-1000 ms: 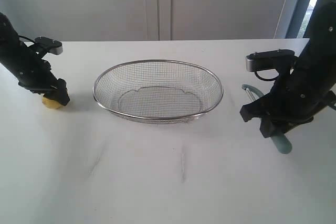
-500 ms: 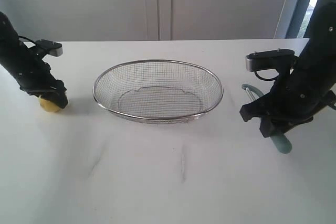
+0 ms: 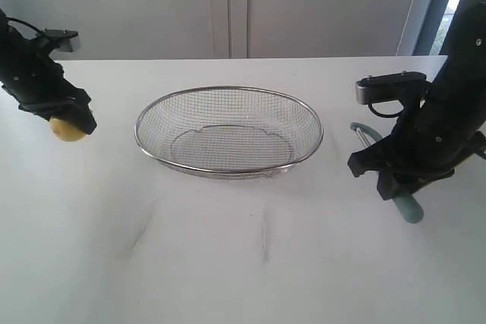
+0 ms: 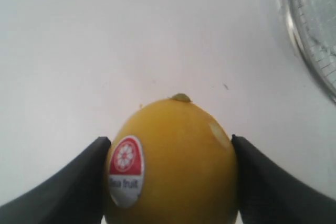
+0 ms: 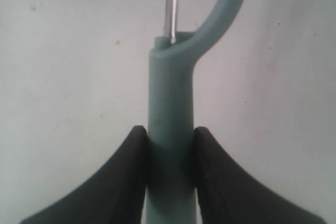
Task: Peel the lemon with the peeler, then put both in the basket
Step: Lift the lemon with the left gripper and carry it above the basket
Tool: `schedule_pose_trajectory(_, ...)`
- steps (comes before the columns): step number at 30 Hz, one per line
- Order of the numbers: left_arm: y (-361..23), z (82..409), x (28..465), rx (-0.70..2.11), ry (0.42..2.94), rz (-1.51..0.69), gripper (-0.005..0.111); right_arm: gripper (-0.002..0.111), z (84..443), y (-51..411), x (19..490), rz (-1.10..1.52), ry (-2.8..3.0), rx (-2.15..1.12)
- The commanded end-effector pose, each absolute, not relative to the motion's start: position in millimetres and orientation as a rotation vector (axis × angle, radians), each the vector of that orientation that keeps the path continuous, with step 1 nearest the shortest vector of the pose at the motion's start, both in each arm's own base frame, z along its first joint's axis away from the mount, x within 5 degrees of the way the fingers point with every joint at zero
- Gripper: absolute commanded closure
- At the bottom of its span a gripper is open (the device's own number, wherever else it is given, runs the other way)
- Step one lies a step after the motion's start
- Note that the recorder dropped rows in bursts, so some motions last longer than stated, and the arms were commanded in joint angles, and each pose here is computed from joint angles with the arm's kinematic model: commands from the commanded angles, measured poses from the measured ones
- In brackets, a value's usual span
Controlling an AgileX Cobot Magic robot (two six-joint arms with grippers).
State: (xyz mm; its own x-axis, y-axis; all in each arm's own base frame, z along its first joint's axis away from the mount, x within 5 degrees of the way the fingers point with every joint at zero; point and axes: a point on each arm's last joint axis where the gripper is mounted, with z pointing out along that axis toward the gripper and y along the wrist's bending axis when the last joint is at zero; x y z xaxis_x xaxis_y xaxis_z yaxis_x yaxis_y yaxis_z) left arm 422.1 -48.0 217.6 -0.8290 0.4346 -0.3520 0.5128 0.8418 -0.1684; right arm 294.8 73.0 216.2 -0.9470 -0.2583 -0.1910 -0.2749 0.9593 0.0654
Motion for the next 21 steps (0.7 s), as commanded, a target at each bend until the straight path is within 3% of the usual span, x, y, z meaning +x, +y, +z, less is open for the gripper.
schedule_pose_trajectory(1,-54.8,238.4,414.6,0.678,2.686,-0.464,0.107,0.108,219.5,72.0,293.2,0.124,2.928,-0.406)
schedule_pose_trajectory(13,-62.3,274.5,397.6,0.734,2.576,-0.562,0.107,0.108,218.7,70.8,289.1,0.115,2.974,-0.421)
schedule_pose_trajectory(21,-67.1,278.0,370.0,0.828,2.483,-0.632,0.107,0.108,218.5,70.3,287.4,0.112,2.993,-0.426)
